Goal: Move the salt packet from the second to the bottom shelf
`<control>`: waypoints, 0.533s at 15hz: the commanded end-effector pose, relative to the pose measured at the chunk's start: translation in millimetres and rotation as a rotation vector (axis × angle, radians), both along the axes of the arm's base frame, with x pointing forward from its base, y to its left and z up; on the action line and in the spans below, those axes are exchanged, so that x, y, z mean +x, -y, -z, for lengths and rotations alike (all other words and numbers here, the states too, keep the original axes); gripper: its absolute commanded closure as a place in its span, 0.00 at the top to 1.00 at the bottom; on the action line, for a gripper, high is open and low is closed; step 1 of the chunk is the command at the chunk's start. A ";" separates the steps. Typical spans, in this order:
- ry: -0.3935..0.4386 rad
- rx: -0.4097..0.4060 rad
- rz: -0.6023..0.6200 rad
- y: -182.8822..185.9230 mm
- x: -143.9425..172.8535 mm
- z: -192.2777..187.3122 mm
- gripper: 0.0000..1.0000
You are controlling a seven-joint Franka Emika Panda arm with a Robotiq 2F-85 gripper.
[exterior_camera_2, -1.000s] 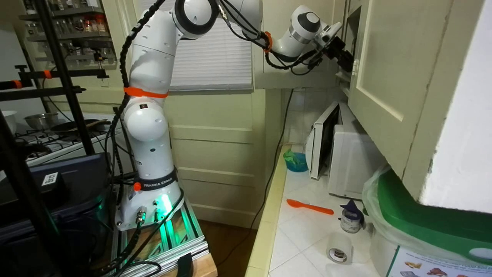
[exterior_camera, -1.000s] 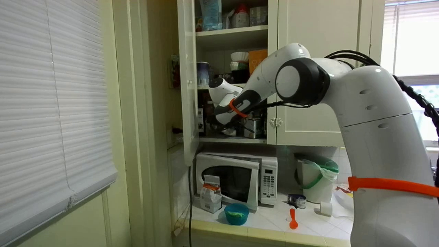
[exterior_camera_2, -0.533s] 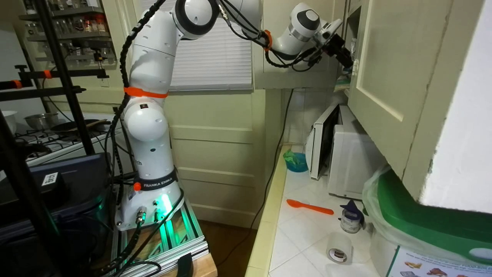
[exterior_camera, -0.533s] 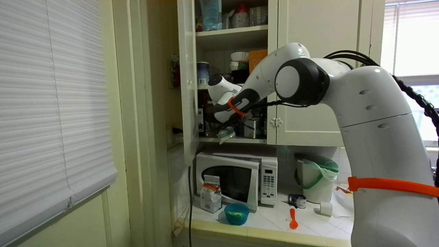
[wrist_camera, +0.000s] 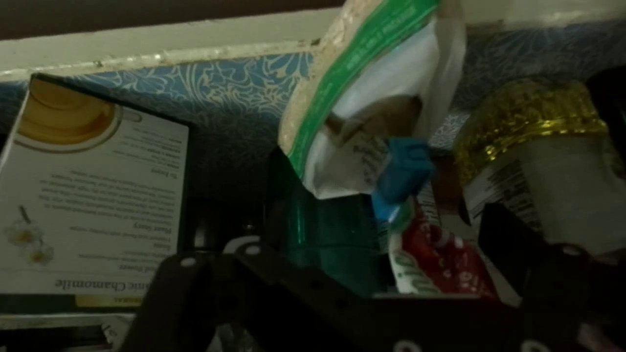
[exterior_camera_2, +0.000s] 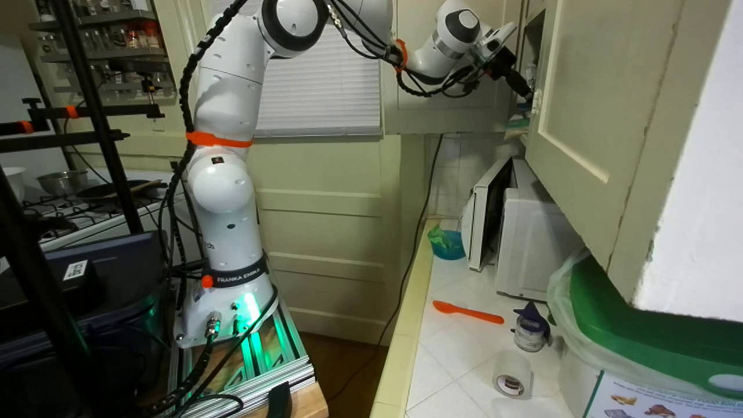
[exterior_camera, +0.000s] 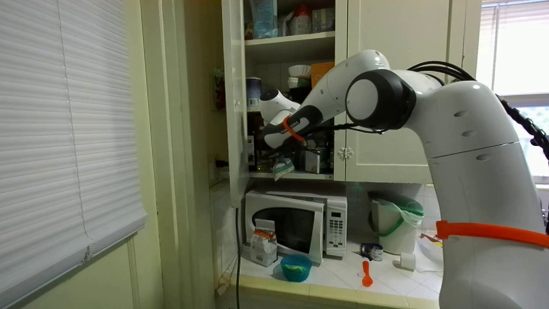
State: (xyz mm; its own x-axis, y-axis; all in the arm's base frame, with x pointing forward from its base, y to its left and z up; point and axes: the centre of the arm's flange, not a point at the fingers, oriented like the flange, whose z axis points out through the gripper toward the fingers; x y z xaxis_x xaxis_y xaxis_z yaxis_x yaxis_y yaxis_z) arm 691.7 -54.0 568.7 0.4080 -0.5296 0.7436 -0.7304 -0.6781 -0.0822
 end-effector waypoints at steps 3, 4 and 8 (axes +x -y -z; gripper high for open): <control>-0.042 -0.020 -0.112 -9.4 -34.0 -26.4 1.00; -0.058 -0.021 -0.128 -11.2 -39.1 -31.4 1.00; -0.111 -0.008 -0.184 -20.8 -62.0 -47.2 1.00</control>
State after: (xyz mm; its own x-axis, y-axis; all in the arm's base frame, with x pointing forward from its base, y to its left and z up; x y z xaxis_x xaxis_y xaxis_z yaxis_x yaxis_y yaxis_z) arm 661.1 -39.7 608.8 0.5185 -0.4379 0.7345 -0.6250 -0.7803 -0.0240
